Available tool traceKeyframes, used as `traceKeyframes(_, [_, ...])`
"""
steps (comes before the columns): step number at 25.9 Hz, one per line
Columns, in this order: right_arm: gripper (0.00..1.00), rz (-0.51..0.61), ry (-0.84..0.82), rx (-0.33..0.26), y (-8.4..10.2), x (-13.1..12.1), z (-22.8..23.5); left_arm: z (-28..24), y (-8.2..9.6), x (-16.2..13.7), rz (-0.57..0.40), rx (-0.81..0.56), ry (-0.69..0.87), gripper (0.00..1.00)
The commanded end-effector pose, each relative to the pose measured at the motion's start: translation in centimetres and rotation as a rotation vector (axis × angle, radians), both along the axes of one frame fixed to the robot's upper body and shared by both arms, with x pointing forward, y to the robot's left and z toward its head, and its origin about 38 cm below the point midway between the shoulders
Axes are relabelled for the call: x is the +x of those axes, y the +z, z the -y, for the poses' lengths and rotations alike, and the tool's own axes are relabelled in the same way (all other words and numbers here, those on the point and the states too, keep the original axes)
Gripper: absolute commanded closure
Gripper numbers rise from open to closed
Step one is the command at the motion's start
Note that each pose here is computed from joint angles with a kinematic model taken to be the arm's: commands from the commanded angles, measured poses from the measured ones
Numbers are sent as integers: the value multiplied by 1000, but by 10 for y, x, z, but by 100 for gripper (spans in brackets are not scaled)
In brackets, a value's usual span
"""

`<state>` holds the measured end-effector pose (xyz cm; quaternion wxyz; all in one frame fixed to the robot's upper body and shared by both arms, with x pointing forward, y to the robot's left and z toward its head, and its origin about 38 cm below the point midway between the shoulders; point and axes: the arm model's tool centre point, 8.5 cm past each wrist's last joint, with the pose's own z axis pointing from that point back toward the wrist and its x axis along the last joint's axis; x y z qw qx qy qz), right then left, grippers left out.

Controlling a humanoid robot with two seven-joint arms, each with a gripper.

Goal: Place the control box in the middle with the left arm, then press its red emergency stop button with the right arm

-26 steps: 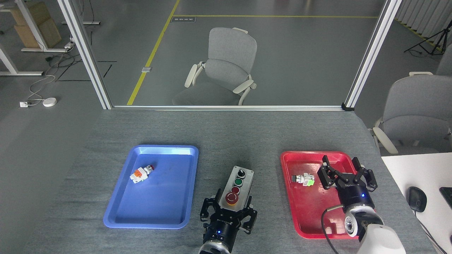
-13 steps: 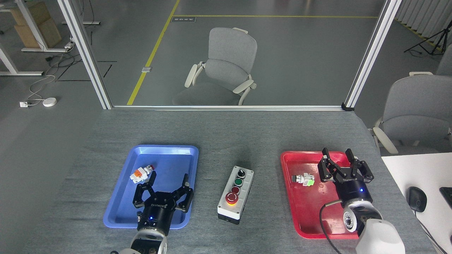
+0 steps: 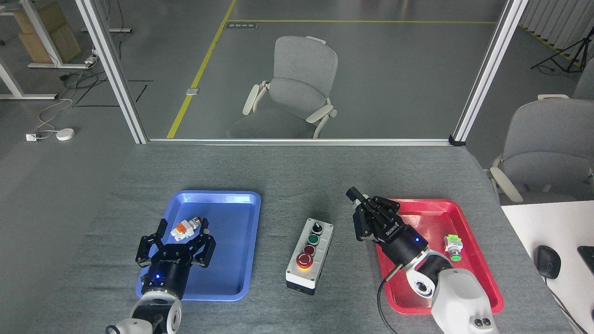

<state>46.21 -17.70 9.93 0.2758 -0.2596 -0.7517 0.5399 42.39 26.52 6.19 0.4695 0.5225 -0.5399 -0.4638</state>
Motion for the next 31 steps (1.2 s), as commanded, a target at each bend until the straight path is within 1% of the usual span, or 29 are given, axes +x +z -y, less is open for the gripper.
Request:
traceKeyframes(1, [100,-65,114,-31,-19,-11,-34,-31,-7,-2,-27,68,23,2])
traceKeyframes(3, [100,-144,168,-63,-44,-22,-59,-44,-4,-2,-30,100,5,2])
traceKeyframes(5, [100,-204,195,-71,-64,-30,-79,-43,-5,-1,-34,100,-34,2])
traceKeyframes(6, [100,-230,191,-67,-71,-32,-85,-43,-5,-1,-37,99,-46,2])
traceKeyframes(8, [100,-262,197,-55,-80,-37,-95,-42,-5,0,-41,93,-73,2])
traceKeyframes(11, [100,-273,204,-53,-84,-42,-101,-42,-7,0,-48,74,-92,2])
traceKeyframes(14, [100,-278,149,-53,-85,-39,-108,-49,-3,1,-38,49,-73,2])
traceKeyframes(17, [100,-284,83,-70,-89,-36,-105,-50,-2,1,-33,38,-66,2])
traceKeyframes(23, [100,-296,66,-79,-95,-37,-98,-49,-2,1,-33,38,-76,1])
traceKeyframes(26, [100,-305,67,-106,-101,-39,-97,-48,-2,1,-35,34,-96,2])
traceKeyframes(29, [100,-312,54,-117,-105,-41,-96,-47,-2,1,-35,32,-97,1])
traceKeyframes(31, [100,-338,42,-130,-115,-45,-94,-47,-2,1,-35,32,-97,1])
